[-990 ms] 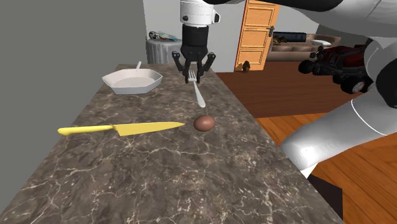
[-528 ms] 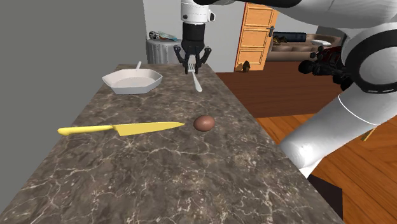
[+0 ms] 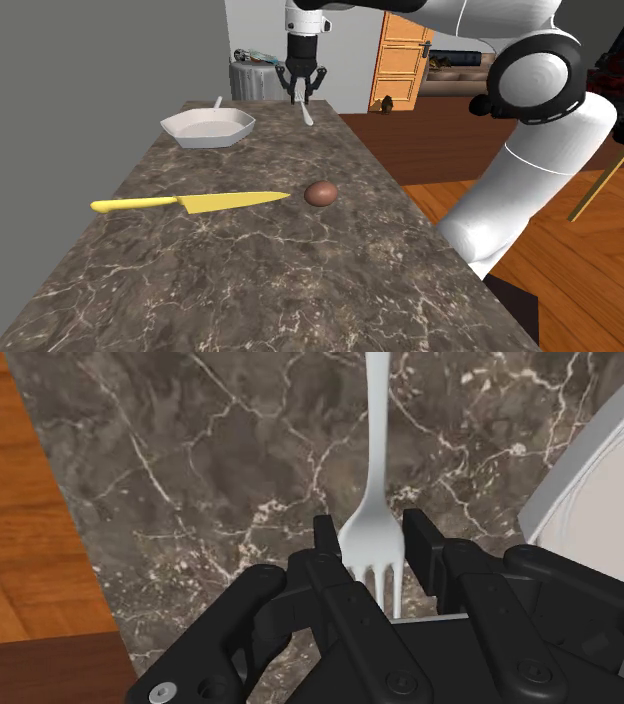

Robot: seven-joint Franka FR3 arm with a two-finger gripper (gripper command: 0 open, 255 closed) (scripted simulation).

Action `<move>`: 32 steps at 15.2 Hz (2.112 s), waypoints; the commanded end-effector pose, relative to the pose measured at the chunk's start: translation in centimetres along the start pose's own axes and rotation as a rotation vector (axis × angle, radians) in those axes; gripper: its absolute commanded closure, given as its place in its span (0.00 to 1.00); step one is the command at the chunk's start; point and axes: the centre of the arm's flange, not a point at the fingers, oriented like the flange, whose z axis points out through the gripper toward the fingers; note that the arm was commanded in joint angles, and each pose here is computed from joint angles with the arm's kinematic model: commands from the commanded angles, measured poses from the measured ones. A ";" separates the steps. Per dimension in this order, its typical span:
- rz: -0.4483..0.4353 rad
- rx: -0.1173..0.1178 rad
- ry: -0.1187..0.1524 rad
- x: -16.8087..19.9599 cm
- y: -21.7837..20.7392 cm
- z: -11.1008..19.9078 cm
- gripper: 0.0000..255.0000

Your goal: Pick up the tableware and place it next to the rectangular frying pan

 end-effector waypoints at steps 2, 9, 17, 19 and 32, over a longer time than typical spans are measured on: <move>0.000 0.000 0.001 3.9 0.4 0.3 1.00; 0.000 0.000 0.001 13.1 1.3 0.8 1.00; 0.000 0.000 0.001 15.2 1.6 4.1 1.00; 0.000 0.000 0.001 15.1 1.6 5.2 1.00; 0.000 0.000 0.001 14.7 1.8 11.1 1.00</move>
